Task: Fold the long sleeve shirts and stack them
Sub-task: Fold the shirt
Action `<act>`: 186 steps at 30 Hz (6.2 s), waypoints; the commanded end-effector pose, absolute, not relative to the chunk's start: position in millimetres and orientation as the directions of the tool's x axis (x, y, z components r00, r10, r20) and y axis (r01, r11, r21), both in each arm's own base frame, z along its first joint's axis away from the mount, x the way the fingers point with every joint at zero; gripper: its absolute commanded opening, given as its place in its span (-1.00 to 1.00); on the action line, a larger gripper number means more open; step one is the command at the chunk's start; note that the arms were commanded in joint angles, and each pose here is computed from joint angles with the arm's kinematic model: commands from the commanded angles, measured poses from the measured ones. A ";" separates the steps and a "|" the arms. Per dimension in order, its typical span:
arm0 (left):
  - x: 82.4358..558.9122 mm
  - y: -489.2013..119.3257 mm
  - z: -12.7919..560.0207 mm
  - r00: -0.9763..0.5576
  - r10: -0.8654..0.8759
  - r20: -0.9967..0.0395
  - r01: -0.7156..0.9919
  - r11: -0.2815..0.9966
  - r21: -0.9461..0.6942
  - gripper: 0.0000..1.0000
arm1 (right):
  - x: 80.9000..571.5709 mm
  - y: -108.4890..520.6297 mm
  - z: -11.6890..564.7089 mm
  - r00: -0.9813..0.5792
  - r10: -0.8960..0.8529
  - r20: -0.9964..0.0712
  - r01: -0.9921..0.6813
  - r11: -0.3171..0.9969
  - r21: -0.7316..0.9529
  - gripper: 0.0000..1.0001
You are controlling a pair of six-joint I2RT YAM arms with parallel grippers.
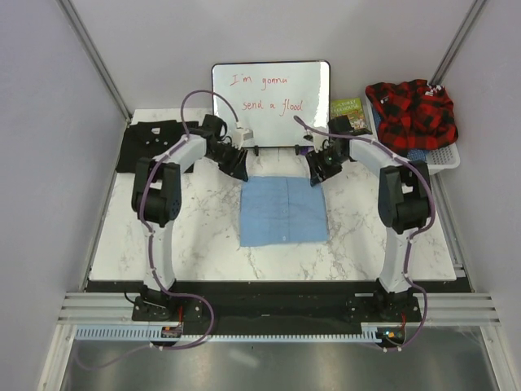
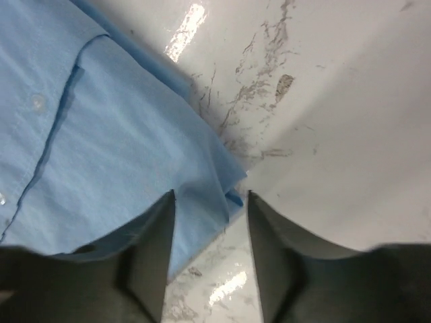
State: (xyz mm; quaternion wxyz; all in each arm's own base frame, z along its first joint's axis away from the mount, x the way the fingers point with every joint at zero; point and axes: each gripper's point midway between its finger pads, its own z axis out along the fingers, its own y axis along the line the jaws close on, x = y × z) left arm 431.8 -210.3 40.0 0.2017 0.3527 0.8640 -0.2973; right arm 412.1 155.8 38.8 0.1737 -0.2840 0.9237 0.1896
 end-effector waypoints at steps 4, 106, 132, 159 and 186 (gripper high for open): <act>383.0 -208.9 197.6 -0.666 0.216 -0.715 0.704 0.500 -0.505 0.88 | 392.1 163.1 174.8 -0.677 -0.328 -0.659 -0.633 0.717 0.293 0.78; 299.5 -149.6 121.0 -0.817 -0.278 -0.504 0.275 0.581 -0.766 0.99 | 252.4 228.5 105.9 -0.269 -0.825 -0.498 -0.963 0.211 0.169 -0.24; 314.7 -301.2 15.9 -0.940 -0.274 -0.203 0.003 0.590 -0.808 0.37 | 358.0 187.0 21.5 -0.724 -0.601 -0.338 -0.683 0.691 0.236 -0.25; 330.8 -251.5 74.8 -0.932 0.013 -0.362 0.252 0.741 -0.622 -0.97 | 371.3 213.0 97.5 -0.761 -0.424 -0.491 -0.626 0.678 0.385 -0.07; 286.1 -241.6 60.1 -0.255 0.966 0.051 0.885 0.211 0.416 -0.96 | 391.2 93.5 153.8 -0.824 -0.119 -0.554 -0.432 0.764 0.479 -0.01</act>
